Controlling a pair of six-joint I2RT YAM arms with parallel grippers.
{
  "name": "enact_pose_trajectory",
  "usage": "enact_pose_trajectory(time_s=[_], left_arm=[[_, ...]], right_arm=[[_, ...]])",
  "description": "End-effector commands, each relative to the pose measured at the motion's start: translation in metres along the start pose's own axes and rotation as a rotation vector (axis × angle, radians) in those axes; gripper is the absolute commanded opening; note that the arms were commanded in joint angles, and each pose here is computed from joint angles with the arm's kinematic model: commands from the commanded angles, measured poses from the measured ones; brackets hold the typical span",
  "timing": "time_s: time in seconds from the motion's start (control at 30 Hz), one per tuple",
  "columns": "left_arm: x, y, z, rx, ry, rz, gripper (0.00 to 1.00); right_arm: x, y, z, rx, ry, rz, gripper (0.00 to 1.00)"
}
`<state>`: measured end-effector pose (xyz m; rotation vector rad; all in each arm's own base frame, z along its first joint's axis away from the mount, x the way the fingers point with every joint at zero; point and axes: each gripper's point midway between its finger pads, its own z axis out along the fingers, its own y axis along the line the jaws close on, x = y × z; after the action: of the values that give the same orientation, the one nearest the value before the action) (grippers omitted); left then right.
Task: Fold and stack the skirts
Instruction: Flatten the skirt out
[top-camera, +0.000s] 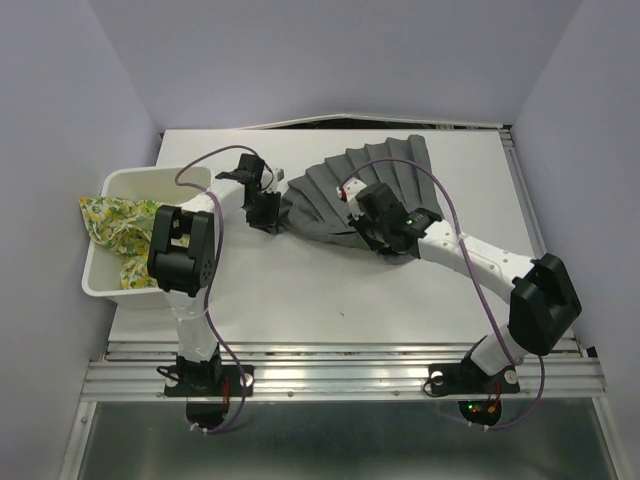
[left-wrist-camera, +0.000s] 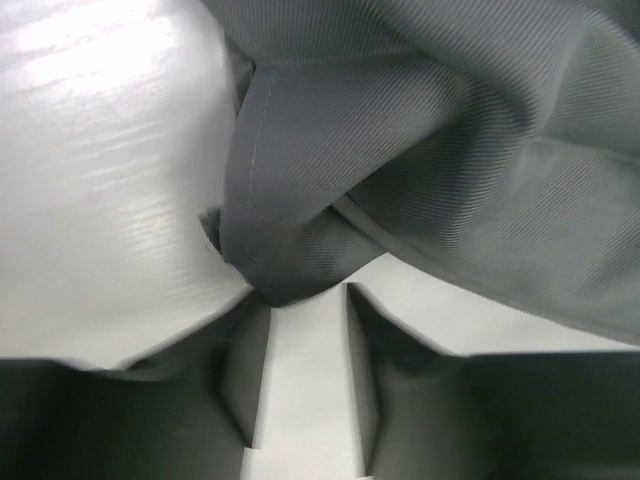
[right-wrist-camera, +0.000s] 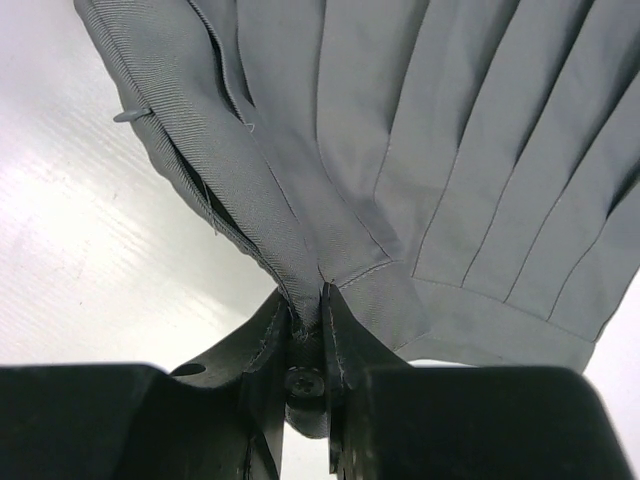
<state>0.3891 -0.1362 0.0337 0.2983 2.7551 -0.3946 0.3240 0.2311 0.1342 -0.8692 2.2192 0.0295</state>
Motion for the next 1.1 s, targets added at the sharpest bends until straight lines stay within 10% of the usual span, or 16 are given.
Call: enact_pose_trajectory(time_s=[0.0, 0.13, 0.6, 0.67, 0.77, 0.9, 0.93, 1.07], left_arm=[[-0.033, -0.015, -0.019, 0.072, -0.138, 0.036, 0.28], [-0.048, -0.014, -0.028, 0.059, -0.180, 0.088, 0.00], [-0.132, 0.040, -0.118, -0.377, -0.479, 0.316, 0.00], [-0.130, 0.038, -0.115, -0.374, -0.453, 0.361, 0.17], [-0.124, 0.033, -0.122, -0.332, -0.467, 0.354, 0.98], [-0.130, -0.002, -0.178, -0.125, -0.675, 0.354, 0.98], [-0.133, -0.007, -0.189, -0.105, -0.712, 0.365, 0.98], [-0.119, -0.040, -0.220, 0.014, -0.757, 0.529, 0.99]], right_arm=[[-0.037, -0.020, -0.024, 0.026, -0.110, 0.058, 0.01], [-0.037, -0.035, -0.028, 0.050, -0.115, 0.076, 0.01], [-0.005, -0.032, -0.053, -0.106, -0.101, 0.074, 0.01], [-0.003, -0.007, -0.053, -0.240, -0.103, 0.084, 0.01], [-0.016, 0.038, -0.061, -0.453, -0.154, 0.059, 0.01], [-0.035, 0.119, -0.078, -0.678, -0.194, -0.094, 0.29], [-0.036, 0.124, -0.077, -0.711, -0.182, -0.090, 0.58], [-0.058, 0.092, -0.089, -0.608, -0.258, -0.091, 0.85]])
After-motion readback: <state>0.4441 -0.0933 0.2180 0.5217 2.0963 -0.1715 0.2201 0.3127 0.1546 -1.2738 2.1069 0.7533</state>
